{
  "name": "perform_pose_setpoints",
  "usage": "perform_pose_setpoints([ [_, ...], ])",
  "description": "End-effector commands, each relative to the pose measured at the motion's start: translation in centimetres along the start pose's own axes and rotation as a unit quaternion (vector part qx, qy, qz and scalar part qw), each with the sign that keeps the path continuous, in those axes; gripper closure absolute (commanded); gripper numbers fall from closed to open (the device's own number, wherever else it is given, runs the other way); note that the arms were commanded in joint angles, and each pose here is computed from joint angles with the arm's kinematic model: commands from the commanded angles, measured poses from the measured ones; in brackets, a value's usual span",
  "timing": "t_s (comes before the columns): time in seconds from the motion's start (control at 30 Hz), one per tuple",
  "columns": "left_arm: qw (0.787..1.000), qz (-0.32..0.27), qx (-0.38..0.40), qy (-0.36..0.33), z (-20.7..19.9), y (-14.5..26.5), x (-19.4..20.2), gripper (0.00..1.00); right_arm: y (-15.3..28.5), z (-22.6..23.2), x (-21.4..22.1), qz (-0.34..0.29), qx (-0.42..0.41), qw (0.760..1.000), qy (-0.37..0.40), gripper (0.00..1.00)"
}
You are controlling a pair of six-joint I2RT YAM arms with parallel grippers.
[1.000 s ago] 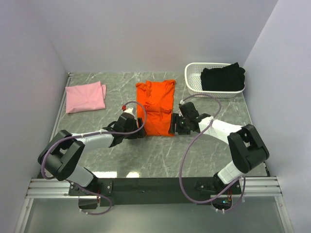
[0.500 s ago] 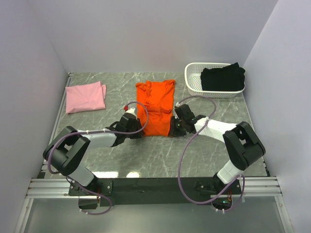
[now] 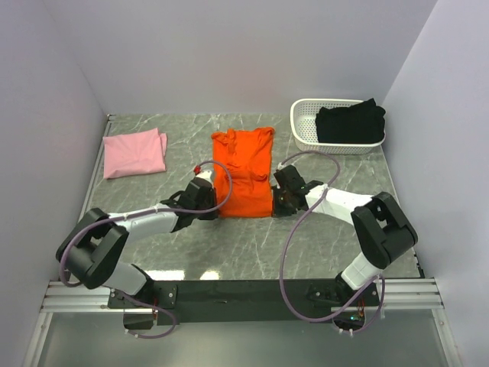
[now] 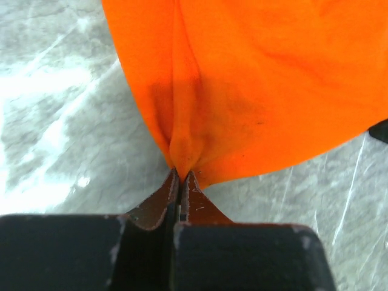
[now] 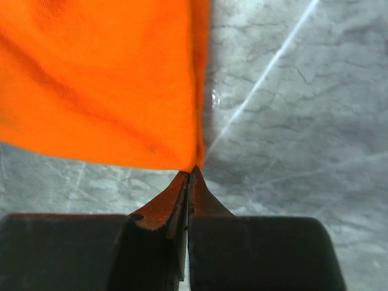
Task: Fold and stack the t-shirts
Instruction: Fold the tshirt
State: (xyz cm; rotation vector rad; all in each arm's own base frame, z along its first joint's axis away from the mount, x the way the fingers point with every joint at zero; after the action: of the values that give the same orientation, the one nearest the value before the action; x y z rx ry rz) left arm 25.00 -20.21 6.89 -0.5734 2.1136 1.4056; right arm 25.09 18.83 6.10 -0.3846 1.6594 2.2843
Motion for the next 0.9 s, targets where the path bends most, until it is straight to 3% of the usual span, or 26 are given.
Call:
perform_pose_setpoints([
  [0.0, 0.999, 0.001, -0.021, -0.033, 0.5, 1.6, -0.5, 1.0, 1.8, -0.1, -1.3, -0.028, 0.022, 0.999, 0.016, 1.0],
  [0.17, 0.999, 0.015, -0.017, -0.033, 0.6, 2.1, 0.1, 0.99, 1.8, -0.1, -1.2, -0.025, 0.02, 0.999, 0.019, 1.0],
  [0.23, 0.999, 0.022, -0.009, -0.027, 0.5, 2.2, 0.5, 0.91, 1.7, -0.1, -1.0, -0.02, 0.018, 0.999, 0.019, 0.99],
  [0.33, 0.999, 0.026, 0.0, -0.021, 0.4, 2.5, 0.8, 0.77, 1.6, -0.1, -0.8, -0.018, 0.014, 1.0, 0.018, 0.86],
  [0.43, 0.999, 0.028, 0.017, -0.011, 0.2, 2.9, 1.4, 0.62, 1.8, 0.0, -0.7, -0.02, 0.008, 1.0, 0.017, 0.63],
  [0.53, 0.999, 0.02, 0.04, -0.005, -0.3, 3.3, 1.5, 0.49, 2.0, 0.1, -0.7, -0.024, 0.001, 1.0, 0.019, 0.53],
  [0.7, 0.998, 0.015, 0.054, -0.001, -0.6, 2.7, 1.5, 0.37, 1.6, 0.6, -0.7, -0.022, -0.018, 0.999, 0.022, 0.49],
  [0.87, 0.998, 0.023, 0.051, 0.004, -0.4, 1.4, 2.1, 0.37, 0.4, 0.8, -0.4, -0.008, -0.026, 0.999, 0.023, 0.49],
])
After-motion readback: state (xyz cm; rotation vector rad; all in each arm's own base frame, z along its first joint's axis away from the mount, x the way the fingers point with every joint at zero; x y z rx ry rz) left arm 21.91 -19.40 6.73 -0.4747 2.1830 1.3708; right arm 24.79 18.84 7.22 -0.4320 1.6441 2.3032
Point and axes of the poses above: each gripper's point midway between its finger pads, its own y axis back along the fingers, its own z axis along the line the jaws close on, x = y × z, the point moved 5 cm from there along y, back along the fingers, and after that the axes turned 3 degrees about -y, right-handed, at the moved point
